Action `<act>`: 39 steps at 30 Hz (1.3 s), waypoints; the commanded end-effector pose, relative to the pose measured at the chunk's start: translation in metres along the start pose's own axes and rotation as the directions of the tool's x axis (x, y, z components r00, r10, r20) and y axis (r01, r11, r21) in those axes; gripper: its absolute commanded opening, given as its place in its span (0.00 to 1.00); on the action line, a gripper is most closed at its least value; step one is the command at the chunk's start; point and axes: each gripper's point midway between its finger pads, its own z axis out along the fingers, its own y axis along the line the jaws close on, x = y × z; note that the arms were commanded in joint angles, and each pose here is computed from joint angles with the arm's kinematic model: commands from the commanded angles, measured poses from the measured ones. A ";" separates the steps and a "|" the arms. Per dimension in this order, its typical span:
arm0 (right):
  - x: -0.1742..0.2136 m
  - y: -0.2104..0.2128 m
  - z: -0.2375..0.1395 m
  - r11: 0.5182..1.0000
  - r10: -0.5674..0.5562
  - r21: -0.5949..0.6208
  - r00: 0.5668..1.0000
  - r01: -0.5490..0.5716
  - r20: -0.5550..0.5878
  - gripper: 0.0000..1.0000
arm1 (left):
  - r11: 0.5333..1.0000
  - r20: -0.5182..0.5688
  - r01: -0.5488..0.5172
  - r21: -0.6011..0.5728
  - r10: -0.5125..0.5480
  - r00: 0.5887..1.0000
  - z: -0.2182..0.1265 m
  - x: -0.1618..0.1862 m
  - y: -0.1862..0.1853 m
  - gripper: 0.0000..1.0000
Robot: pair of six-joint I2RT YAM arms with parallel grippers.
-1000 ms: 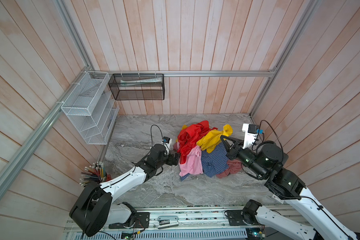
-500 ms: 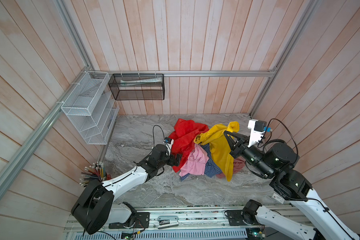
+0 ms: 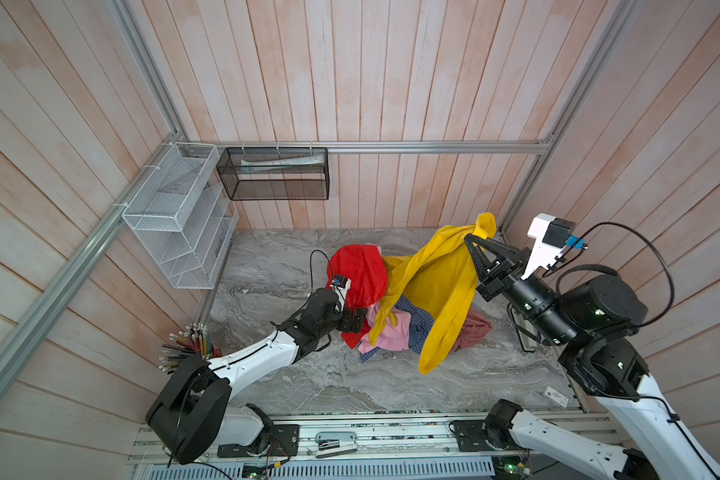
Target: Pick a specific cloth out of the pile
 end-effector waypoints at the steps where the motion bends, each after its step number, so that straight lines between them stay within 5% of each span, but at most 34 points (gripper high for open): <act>1: -0.046 0.011 -0.005 0.999 -0.040 -0.028 0.988 0.045 0.146 0.00 | 1.000 0.024 -0.022 0.022 0.022 0.999 0.002 -0.013 -0.009 1.00; 12: -0.086 0.001 -0.003 0.993 -0.107 0.081 0.957 0.088 0.270 0.00 | 0.999 0.033 -0.038 0.035 0.037 0.999 0.001 -0.020 -0.017 1.00; 19: -0.083 -0.012 0.012 0.979 -0.146 0.172 0.969 0.112 0.201 0.00 | 0.999 0.033 -0.038 0.031 0.037 0.999 0.001 -0.021 -0.016 1.00; 27: 0.048 -0.056 0.076 0.938 -0.120 0.297 0.971 0.179 -0.204 0.00 | 0.999 0.048 -0.036 0.009 0.035 0.998 -0.007 -0.023 -0.013 1.00; 39: 0.229 -0.111 0.108 0.874 -0.074 0.327 0.764 0.359 -0.641 0.00 | 0.999 0.042 -0.022 -0.033 0.023 0.999 -0.016 -0.012 -0.003 1.00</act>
